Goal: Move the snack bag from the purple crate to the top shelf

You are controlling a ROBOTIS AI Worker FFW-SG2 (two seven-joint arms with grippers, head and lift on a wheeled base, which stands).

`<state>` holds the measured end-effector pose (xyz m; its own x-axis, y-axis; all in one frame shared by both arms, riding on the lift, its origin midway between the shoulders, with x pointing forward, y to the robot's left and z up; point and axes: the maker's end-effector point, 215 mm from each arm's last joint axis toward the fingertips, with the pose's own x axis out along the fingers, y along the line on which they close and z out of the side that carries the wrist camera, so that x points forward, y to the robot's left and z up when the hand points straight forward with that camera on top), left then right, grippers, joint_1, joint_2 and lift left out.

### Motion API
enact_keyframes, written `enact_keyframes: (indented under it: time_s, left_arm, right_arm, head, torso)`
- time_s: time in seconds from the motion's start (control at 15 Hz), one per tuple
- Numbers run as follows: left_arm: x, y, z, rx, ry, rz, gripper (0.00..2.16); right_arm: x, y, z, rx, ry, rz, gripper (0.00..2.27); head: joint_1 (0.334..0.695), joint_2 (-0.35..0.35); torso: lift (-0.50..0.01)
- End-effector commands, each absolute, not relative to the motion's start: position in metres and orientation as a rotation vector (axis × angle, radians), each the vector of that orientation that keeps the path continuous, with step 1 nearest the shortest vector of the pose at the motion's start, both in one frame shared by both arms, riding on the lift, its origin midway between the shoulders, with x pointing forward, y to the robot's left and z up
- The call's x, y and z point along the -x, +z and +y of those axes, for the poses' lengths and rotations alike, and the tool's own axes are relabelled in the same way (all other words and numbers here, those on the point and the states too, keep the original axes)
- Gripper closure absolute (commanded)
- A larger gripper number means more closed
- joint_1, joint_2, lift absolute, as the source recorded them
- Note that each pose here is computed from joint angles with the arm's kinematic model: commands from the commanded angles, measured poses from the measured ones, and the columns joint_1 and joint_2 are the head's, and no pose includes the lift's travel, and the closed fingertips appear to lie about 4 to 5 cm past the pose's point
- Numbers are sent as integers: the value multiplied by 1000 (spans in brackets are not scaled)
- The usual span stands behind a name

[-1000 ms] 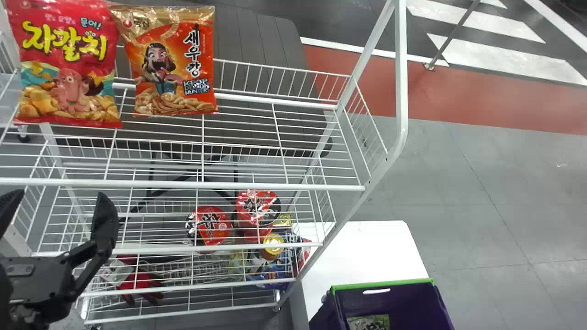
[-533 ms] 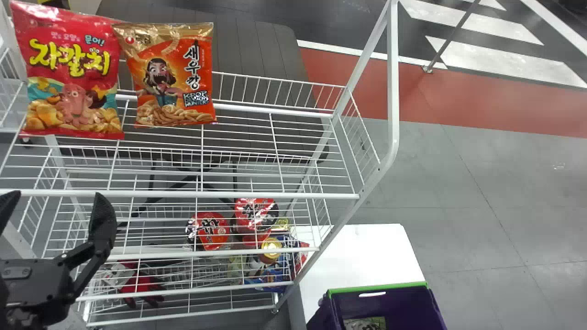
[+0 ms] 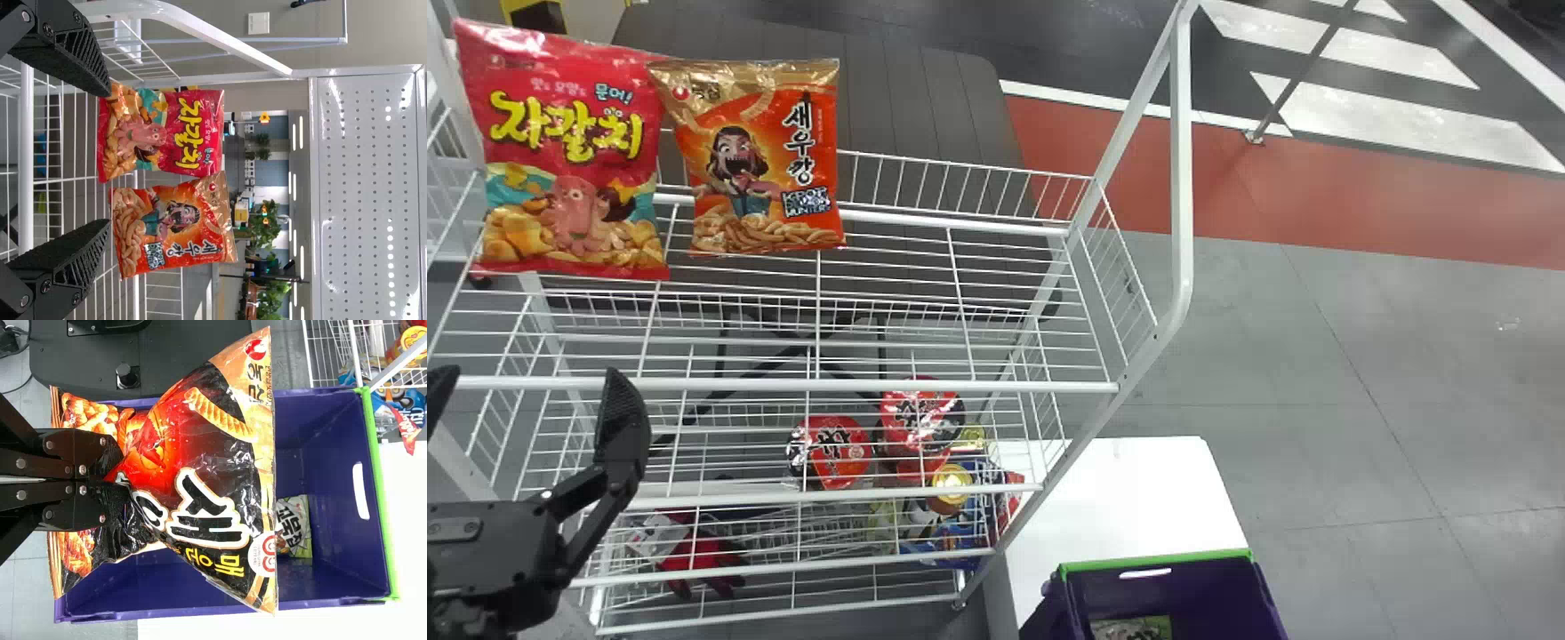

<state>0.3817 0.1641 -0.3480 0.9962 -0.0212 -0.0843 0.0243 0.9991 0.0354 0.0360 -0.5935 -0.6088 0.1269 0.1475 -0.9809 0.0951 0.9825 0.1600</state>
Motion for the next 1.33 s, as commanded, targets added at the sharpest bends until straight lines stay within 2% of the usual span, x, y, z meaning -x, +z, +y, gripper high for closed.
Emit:
enact_keyframes:
  time_s: [0.0,0.2,0.53,0.73,1.0,1.27]
  left_arm:
    - [-382,-349,164,-36,-22,87,151]
    - [-380,-353,162,-36,-25,96,151]
    - [-381,-364,154,-34,-35,113,151]
    - [-382,-366,155,-43,-33,114,151]
    - [-380,-368,154,-64,-38,126,151]
    - [-378,-370,151,-71,-43,130,151]
  right_arm:
    - [-37,-606,-593,-213,42,1435,1413]
    - [-55,-588,-585,-234,66,1367,1416]
    - [-140,-514,-551,-220,131,1123,1416]
    - [-190,-436,-523,-218,76,995,1413]
    - [-235,-325,-479,-315,127,708,1416]
    - [-266,-263,-431,-414,224,521,1413]
  head:
    - [695,-350]
    - [695,-350]
    - [695,-350]
    - [695,-350]
    - [695,-350]
    - [695,-350]
  torso:
    - [1]
    - [1]
    - [1]
    - [1]
    - [1]
    - [1]
